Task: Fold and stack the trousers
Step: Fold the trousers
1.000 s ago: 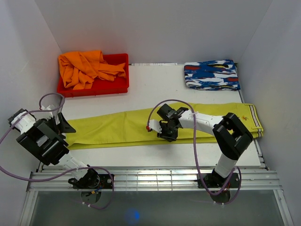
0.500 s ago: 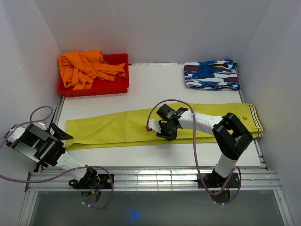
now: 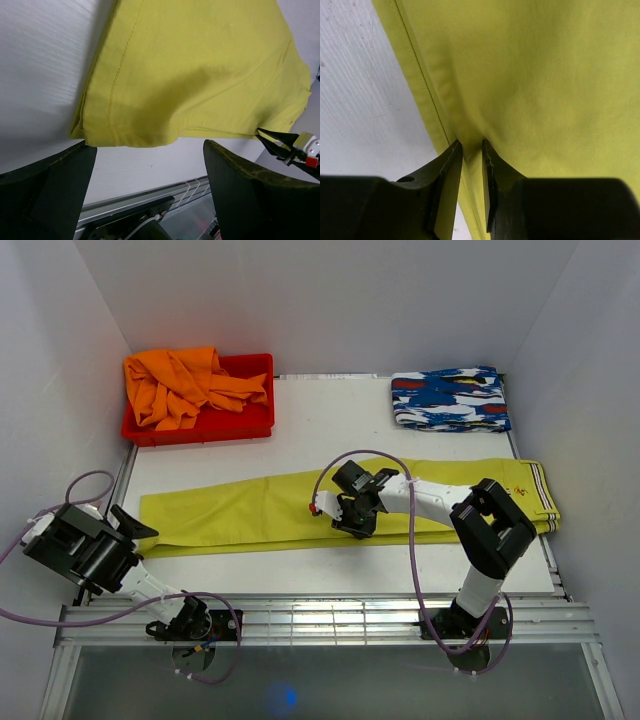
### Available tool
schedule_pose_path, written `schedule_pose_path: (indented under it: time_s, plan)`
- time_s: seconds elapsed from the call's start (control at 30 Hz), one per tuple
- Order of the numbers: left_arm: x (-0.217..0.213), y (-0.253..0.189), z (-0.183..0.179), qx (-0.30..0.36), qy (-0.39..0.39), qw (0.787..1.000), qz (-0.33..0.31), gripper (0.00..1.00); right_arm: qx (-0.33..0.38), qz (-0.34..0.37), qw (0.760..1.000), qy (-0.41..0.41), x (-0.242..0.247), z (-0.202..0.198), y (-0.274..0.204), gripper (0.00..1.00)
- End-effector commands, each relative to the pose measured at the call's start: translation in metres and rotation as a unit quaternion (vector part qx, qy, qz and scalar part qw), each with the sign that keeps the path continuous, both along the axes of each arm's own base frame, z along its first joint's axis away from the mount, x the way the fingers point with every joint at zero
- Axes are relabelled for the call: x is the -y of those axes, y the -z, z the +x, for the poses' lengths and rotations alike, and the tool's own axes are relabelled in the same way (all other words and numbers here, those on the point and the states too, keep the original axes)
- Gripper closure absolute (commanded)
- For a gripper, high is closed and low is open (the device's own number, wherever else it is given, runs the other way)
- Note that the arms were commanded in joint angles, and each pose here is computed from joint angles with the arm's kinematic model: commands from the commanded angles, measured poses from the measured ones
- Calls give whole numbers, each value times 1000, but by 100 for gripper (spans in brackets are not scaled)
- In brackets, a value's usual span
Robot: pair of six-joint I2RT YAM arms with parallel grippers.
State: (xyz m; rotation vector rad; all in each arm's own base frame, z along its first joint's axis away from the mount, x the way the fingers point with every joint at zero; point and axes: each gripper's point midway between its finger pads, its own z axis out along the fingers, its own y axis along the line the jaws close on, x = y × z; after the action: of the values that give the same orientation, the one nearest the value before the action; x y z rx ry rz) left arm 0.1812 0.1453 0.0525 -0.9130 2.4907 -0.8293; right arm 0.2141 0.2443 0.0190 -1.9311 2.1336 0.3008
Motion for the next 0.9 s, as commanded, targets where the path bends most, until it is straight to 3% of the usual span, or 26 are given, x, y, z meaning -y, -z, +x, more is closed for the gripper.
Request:
schedule_pose_path:
  time_s: [0.0,0.1,0.7,0.83,0.87]
  plan:
    - [-17,-9,24,56,-29,998,4,2,5,13,1000,1,-13,7,2,72]
    - [-16,-7,29,60,-43,997,-20,2,10,17,1000,1,-15,10,-2,72]
    - [-21,26,22,-6,-97,995,-28,2,11,91,996,-3,-46,15,-24,74]
    - [-23,26,21,-11,-100,995,-23,2,14,84,996,-12,-41,13,-19,80]
    - [-23,27,21,-13,-101,995,-22,2,14,83,996,-14,-40,12,-19,87]
